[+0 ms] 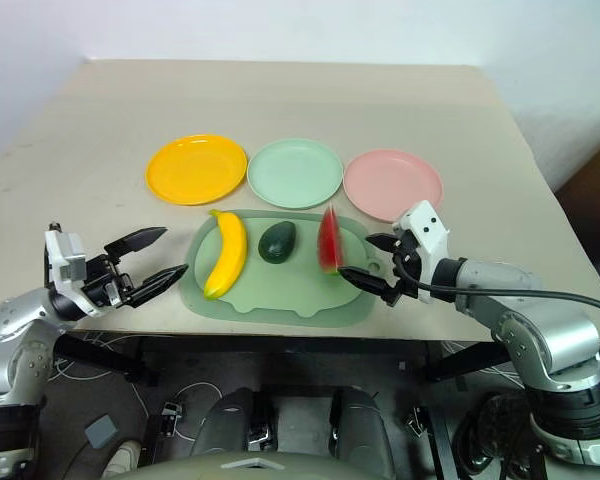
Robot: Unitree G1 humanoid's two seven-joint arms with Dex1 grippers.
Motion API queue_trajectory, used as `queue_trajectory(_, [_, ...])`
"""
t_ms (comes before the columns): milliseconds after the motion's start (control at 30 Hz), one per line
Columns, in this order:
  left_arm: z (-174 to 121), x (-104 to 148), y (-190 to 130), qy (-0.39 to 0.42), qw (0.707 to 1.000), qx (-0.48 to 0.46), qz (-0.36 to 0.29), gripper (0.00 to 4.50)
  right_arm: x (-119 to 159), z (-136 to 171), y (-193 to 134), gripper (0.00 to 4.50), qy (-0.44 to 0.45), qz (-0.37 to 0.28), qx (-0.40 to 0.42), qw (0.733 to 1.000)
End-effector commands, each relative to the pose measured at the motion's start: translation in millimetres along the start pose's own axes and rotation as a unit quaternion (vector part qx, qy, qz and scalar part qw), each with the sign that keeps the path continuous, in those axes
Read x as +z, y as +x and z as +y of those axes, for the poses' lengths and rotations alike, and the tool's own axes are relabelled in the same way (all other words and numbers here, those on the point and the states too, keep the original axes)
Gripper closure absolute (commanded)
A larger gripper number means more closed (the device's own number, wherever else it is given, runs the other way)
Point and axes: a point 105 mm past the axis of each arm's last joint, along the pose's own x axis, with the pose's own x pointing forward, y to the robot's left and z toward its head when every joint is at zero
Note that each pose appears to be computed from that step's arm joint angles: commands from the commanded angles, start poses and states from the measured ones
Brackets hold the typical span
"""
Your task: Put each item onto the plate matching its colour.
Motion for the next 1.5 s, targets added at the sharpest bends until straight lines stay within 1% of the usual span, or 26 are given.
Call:
queue_trajectory(33, [-3, 7, 7, 0.019, 1.0, -0.012, -0.013, 0.03, 17, 2, 5, 0.0, 0.021, -0.014, 0.0, 1.0])
queue_trajectory(167, [-4, 6, 12, 0.02, 1.0, -0.018, -0.014, 0.03, 32, -3, 10, 0.0, 0.057, -0.02, -0.01, 0.998])
queue_trajectory(267, [-6, 4, 16, 0.021, 1.0, -0.02, -0.013, 0.03, 38, -5, 10, 0.0, 0.071, -0.017, -0.013, 0.997])
queue_trajectory(300, [-5, 3, 15, 0.021, 0.999, -0.02, -0.012, 0.03, 40, -2, 13, 0.0, 0.072, -0.013, -0.011, 0.997])
queue_trajectory(367, [-1, 2, 15, 0.023, 0.999, -0.023, -0.013, 0.03, 42, -3, 26, 0.0, 0.071, 0.011, -0.041, 0.997])
queue_trajectory(433, [1, 1, 19, 0.026, 0.999, -0.025, -0.015, 0.03, 45, -2, 36, 0.0, 0.082, 0.02, -0.056, 0.995])
queue_trajectory(567, [2, -1, 23, 0.035, 0.999, -0.023, -0.016, 0.03, 45, -2, 45, 0.0, 0.095, 0.038, -0.078, 0.992])
queue_trajectory(667, [1, -3, 23, 0.033, 0.999, -0.025, -0.015, 0.03, 37, -3, 52, 0.0, 0.103, 0.073, -0.096, 0.987])
queue_trajectory(767, [0, -4, 25, 0.033, 0.999, -0.027, -0.015, 0.03, 33, -5, 57, 0.0, 0.11, 0.087, -0.107, 0.984])
queue_trajectory(900, [2, -4, 25, 0.033, 0.999, -0.024, -0.017, 0.03, 33, -7, 60, 0.0, 0.109, 0.092, -0.12, 0.982])
queue_trajectory(1033, [0, -7, 25, 0.029, 0.999, -0.027, -0.014, 0.03, 22, -16, 67, 0.0, 0.12, 0.128, -0.142, 0.974])
queue_trajectory(1333, [-1, -7, 26, 0.029, 0.999, -0.025, -0.015, 0.03, 5, -19, 83, 0.0, 0.136, 0.183, -0.154, 0.961])
queue_trajectory(1433, [-1, -7, 27, 0.028, 0.999, -0.026, -0.017, 0.03, 2, -18, 86, 0.0, 0.124, 0.202, -0.157, 0.959])
queue_trajectory(1500, [-1, -8, 26, 0.029, 0.999, -0.025, -0.016, 0.03, -1, -15, 87, 0.0, 0.1, 0.217, -0.156, 0.958])
